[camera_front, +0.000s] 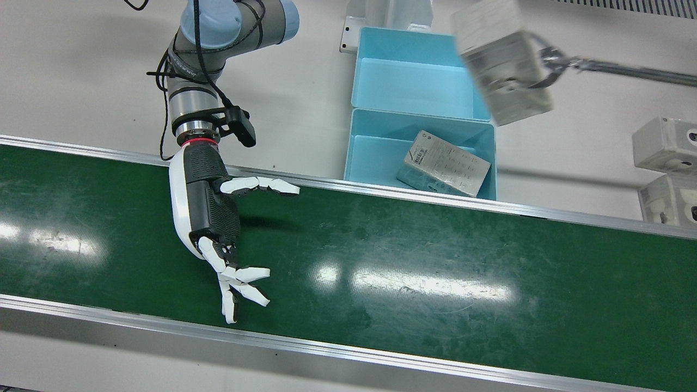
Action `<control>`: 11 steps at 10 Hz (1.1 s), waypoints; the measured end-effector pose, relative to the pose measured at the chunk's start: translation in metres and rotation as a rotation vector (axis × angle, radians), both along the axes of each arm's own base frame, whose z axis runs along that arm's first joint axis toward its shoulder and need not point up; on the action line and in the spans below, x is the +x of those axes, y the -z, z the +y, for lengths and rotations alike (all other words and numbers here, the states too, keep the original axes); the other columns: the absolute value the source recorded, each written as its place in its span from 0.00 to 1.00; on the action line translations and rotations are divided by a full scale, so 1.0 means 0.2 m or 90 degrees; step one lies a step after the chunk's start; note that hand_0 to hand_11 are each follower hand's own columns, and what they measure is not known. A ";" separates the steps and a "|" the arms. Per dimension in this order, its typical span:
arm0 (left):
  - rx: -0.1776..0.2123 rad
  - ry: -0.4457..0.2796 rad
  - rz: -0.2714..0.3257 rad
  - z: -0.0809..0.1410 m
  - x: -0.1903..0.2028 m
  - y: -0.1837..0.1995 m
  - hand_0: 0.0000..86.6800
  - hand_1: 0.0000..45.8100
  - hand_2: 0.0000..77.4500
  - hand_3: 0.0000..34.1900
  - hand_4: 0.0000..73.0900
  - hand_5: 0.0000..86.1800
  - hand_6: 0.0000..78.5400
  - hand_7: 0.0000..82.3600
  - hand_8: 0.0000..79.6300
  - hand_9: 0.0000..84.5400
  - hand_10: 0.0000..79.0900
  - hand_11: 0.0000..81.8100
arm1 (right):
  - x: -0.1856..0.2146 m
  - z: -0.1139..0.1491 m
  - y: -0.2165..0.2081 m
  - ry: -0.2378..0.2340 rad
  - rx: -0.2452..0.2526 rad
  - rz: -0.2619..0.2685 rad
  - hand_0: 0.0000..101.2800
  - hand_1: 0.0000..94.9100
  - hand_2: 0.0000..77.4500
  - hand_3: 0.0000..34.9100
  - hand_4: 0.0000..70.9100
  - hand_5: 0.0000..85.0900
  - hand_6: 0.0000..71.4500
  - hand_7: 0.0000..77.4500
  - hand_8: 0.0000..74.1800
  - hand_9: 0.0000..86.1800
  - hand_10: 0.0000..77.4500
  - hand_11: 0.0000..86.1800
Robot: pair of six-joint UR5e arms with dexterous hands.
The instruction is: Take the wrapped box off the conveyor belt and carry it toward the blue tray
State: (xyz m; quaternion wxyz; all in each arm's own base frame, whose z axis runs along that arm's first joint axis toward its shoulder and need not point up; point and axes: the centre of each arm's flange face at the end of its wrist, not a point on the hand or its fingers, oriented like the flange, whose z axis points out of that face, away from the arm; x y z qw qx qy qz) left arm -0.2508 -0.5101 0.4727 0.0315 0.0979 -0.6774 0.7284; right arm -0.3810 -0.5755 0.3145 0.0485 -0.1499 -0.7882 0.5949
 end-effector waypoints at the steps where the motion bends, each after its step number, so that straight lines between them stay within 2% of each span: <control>1: 0.000 0.000 0.000 0.00 0.00 0.00 0.00 0.00 0.01 0.00 0.00 0.01 0.01 0.00 0.01 0.00 0.01 0.01 | 0.00 0.00 -0.01 0.000 -0.001 0.000 0.50 0.18 0.23 0.00 0.25 0.37 0.14 0.15 0.02 0.06 0.00 0.01; 11: 0.000 0.000 0.000 0.00 0.00 0.00 0.00 0.00 0.01 0.00 0.00 0.01 0.00 0.01 0.01 0.01 0.01 0.01 | 0.01 -0.03 -0.07 0.000 -0.012 -0.010 0.49 0.18 0.20 0.00 0.23 0.38 0.14 0.15 0.02 0.04 0.00 0.01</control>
